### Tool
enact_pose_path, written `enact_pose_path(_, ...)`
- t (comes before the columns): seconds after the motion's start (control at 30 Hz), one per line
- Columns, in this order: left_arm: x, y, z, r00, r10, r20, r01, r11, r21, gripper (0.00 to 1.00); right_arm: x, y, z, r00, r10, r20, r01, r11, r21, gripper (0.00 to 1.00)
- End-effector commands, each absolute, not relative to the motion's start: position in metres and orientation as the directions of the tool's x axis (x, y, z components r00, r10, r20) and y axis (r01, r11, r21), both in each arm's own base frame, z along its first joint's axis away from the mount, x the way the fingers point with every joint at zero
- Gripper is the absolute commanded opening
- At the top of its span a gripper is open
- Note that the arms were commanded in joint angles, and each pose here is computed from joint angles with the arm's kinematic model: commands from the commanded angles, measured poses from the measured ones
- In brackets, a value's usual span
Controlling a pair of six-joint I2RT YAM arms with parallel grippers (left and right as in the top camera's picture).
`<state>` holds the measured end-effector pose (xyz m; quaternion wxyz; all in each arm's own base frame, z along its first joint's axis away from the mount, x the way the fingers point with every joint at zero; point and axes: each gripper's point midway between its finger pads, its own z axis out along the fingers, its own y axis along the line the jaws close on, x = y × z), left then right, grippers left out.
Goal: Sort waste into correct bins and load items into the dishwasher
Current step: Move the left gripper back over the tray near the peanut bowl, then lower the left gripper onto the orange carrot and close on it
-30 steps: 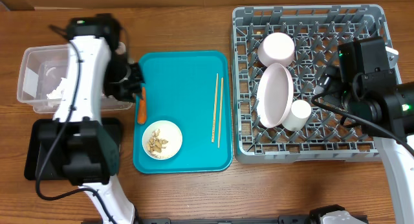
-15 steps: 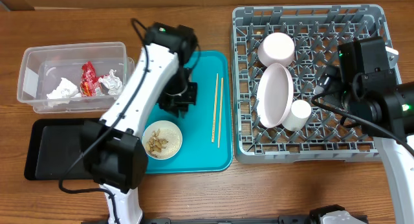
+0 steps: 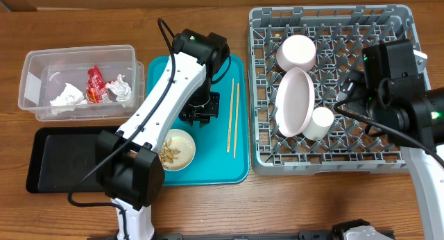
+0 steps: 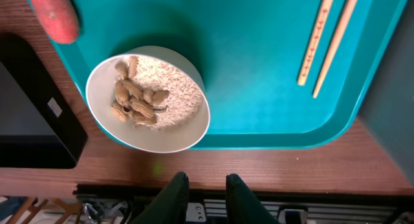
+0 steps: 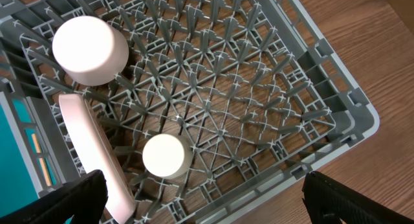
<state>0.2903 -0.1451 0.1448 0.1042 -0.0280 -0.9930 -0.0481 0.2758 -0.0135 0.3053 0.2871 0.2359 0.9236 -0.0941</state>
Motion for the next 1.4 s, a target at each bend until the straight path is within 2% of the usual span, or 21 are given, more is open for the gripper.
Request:
enact_pose_path(0.0, 0.293, -0.140, 0.152, -0.986, 0.028, 0.163, 0.048, 0.992, 0.115, 0.23, 0.278, -0.014, 0.312, -0.714, 0.377, -0.589, 0.485, 0.874, -0.028, 1.00)
enact_pose_path(0.13, 0.300, -0.141, 0.151, -0.990, 0.030, 0.136, 0.046, 0.992, 0.117, 0.24, 0.278, -0.014, 0.312, -0.714, 0.377, -0.590, 0.485, 0.874, -0.027, 1.00)
enact_pose_path(0.33, 0.310, -0.126, 0.152, -0.997, 0.000, 0.078, 0.016, 0.979, 0.204, 0.27, 0.278, -0.014, 0.312, -0.714, 0.377, -0.589, 0.485, 0.874, -0.028, 1.00)
enact_pose_path(0.47, 0.319, -0.120, 0.151, -0.998, -0.036, 0.047, -0.025, 0.978, 0.207, 0.40, 0.278, -0.014, 0.312, -0.714, 0.377, -0.589, 0.485, 0.874, -0.028, 1.00)
enact_pose_path(0.67, 0.336, -0.113, 0.149, -0.998, -0.066, -0.002, -0.066, 0.980, 0.186, 0.47, 0.278, -0.014, 0.312, -0.714, 0.377, -0.589, 0.485, 0.874, -0.028, 1.00)
enact_pose_path(0.83, 0.345, -0.094, 0.140, -0.994, -0.109, -0.023, -0.112, 0.971, 0.210, 0.47, 0.278, -0.014, 0.312, -0.714, 0.377, -0.590, 0.485, 0.874, -0.027, 1.00)
enact_pose_path(0.97, 0.343, -0.074, 0.118, -0.987, -0.161, 0.006, -0.155, 0.962, 0.224, 0.44, 0.278, -0.014, 0.312, -0.714, 0.377, -0.590, 0.485, 0.874, -0.027, 1.00)
enact_pose_path(1.13, 0.334, -0.047, 0.092, -0.971, -0.234, 0.051, -0.215, 0.945, 0.246, 0.28, 0.278, -0.014, 0.312, -0.714, 0.377, -0.590, 0.485, 0.874, -0.028, 1.00)
enact_pose_path(1.37, 0.330, -0.026, 0.066, -0.953, -0.298, 0.064, -0.274, 0.930, 0.245, 0.29, 0.278, -0.014, 0.312, -0.714, 0.377, -0.590, 0.485, 0.874, -0.027, 1.00)
